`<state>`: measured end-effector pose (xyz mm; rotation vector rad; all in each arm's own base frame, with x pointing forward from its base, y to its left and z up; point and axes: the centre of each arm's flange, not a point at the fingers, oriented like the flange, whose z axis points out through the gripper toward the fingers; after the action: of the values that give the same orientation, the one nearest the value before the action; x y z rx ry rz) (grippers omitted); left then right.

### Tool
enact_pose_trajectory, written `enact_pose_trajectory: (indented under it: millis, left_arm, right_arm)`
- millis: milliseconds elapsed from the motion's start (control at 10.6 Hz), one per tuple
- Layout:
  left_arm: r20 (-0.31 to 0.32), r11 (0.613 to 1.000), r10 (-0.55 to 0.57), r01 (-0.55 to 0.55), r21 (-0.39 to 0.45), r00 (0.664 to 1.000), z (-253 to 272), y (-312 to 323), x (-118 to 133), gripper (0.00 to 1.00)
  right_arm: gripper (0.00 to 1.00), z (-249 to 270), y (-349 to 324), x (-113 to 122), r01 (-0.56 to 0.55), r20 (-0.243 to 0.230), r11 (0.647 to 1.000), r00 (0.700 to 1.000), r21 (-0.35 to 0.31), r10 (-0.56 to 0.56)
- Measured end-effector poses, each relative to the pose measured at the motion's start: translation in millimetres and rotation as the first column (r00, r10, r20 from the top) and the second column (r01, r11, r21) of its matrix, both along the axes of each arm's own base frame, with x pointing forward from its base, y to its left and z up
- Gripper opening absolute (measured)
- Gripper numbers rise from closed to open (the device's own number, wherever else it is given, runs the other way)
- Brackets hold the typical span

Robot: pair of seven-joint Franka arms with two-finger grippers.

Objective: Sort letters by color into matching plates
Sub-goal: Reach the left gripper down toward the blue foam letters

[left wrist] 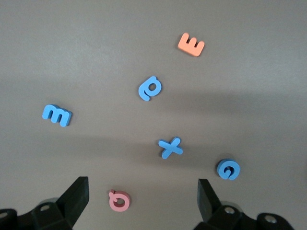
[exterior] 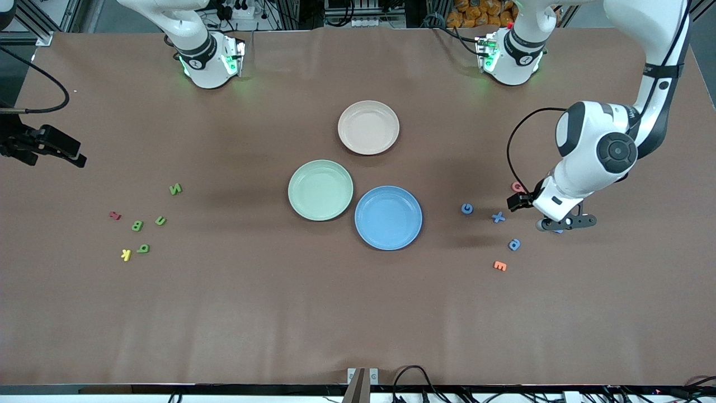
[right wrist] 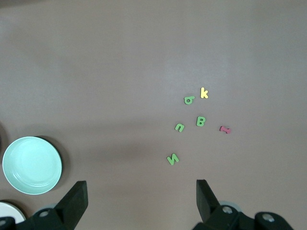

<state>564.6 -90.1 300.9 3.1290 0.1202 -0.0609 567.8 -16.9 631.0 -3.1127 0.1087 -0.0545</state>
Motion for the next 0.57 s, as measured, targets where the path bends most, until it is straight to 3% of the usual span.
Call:
enact_pose_trajectory:
  millis: [567]
  left_arm:
    - [-0.019, 0.996, 0.088, -0.088, -0.007, 0.996, -54, -1, 1, 1.0]
  right_arm:
    - [1.0, 0, 0, 0, 0.0, 0.0, 1.0, 1.0, 0.0, 0.0]
